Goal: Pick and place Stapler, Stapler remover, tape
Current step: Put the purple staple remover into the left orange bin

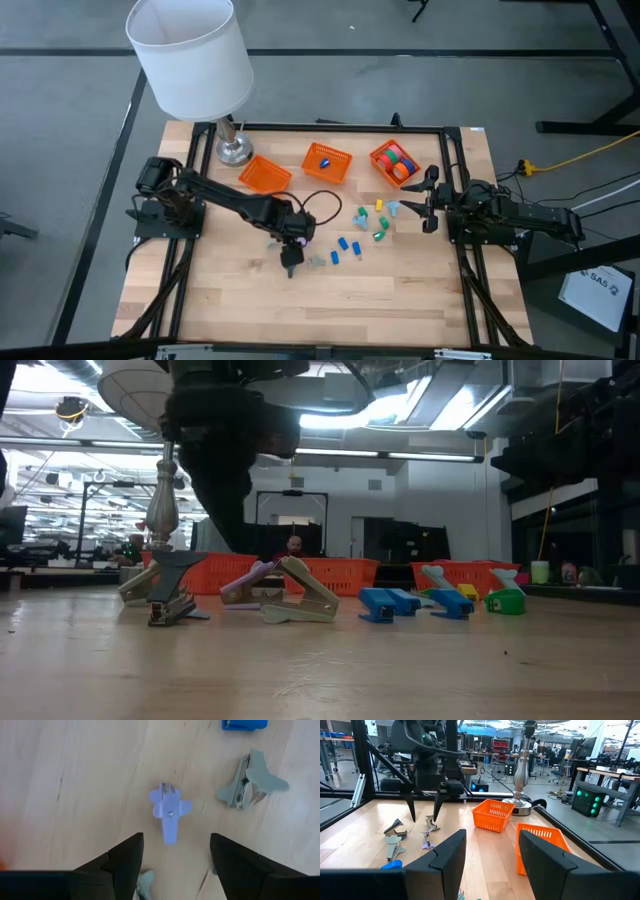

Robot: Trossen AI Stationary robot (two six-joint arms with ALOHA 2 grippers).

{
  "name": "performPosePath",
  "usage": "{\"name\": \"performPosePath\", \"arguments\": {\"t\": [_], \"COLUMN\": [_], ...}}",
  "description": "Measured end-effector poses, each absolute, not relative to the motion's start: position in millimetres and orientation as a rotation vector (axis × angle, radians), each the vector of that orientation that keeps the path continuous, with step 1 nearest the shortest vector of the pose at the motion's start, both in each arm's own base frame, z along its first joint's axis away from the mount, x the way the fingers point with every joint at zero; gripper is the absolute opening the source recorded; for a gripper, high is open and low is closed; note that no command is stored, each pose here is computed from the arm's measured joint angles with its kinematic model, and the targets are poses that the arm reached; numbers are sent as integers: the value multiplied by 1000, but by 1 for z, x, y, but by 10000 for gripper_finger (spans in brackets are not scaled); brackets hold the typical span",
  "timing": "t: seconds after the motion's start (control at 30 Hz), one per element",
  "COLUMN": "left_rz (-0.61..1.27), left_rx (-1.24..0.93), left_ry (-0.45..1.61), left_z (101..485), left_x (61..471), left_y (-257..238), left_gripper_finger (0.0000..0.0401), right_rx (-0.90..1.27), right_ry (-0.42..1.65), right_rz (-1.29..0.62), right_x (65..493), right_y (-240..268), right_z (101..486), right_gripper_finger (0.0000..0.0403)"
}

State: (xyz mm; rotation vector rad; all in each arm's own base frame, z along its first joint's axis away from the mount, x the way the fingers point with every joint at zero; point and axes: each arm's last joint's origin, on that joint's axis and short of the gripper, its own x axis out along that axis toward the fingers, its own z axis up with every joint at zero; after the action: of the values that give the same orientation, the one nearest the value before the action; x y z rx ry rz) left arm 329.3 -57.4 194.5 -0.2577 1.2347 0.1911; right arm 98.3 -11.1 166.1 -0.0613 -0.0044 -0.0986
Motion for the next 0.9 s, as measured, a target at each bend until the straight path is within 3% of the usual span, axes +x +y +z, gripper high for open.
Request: {"name": "performPosePath", "arguments": {"t": [0.47,0.9], "left_rz": [146,72], "left_rx": [-208,-72], "left_ry": [1273,1389], "left_z": [180,140], "left_x": [336,347], "left_y": [-49,-42], "left_gripper_finger": [226,226], "right_rx": [-61,-61], "right_ry": [-4,-4], "right_rz": [-99,-98], "right_x": [98,98], "right_y": [-11,-11], "right_z": [166,166], "right_gripper_finger": [188,188]}}
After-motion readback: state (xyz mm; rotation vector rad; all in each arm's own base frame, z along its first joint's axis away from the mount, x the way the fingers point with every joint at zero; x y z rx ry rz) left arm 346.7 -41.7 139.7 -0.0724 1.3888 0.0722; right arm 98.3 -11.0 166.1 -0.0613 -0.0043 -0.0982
